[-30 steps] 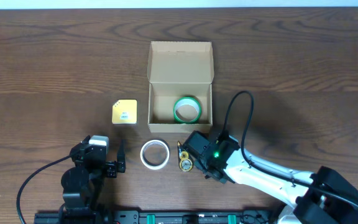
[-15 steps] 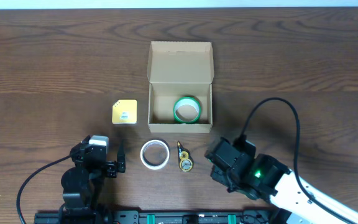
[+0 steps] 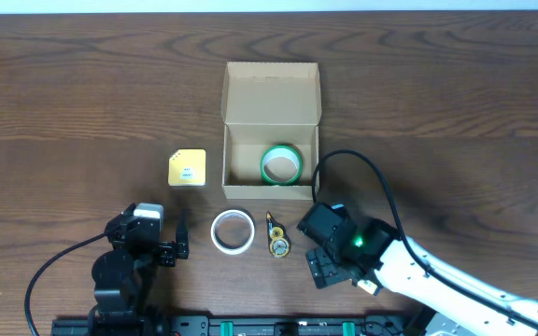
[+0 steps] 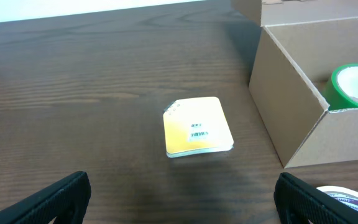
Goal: Pack container
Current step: 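Grasp the yellow highlighter with the right gripper and lift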
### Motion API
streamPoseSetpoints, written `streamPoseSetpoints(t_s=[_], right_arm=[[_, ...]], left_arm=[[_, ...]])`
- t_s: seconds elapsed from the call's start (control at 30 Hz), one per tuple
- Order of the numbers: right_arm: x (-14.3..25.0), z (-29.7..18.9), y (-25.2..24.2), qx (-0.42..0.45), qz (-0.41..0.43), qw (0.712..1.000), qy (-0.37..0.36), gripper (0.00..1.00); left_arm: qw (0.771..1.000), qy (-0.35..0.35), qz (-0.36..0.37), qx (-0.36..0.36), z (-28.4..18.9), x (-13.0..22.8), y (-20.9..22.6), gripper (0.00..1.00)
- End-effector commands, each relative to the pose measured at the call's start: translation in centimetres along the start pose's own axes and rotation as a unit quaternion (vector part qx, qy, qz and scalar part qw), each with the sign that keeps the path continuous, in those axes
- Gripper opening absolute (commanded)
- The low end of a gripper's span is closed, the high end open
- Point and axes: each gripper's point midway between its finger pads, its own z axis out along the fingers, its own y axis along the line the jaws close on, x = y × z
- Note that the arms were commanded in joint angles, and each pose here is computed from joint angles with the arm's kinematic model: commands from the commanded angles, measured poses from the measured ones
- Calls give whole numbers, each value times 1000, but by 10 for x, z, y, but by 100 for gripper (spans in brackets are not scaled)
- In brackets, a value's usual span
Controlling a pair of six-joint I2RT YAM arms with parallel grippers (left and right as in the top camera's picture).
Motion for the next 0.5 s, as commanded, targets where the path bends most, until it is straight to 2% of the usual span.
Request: streamPoseSetpoints(t_s=[0.0,0.07,0.13,0.17,0.47], right_arm=[[3,4,3,-20,-36,999,21,89],[6,5,-1,-15,17,999,35,91],[20,8,-11,9,130,989,73,87],[23,9,-10,10,151,985,83,86],[27,29,-13,41,169,979,103,86]], left_arm=[[1000,10,5,5,3,8,-2,95],[1000,10,5,5,3,8,-2,95],[1000,10,5,5,3,8,-2,95],[1000,10,5,5,3,8,-2,95],[1000,10,5,5,3,8,-2,95]])
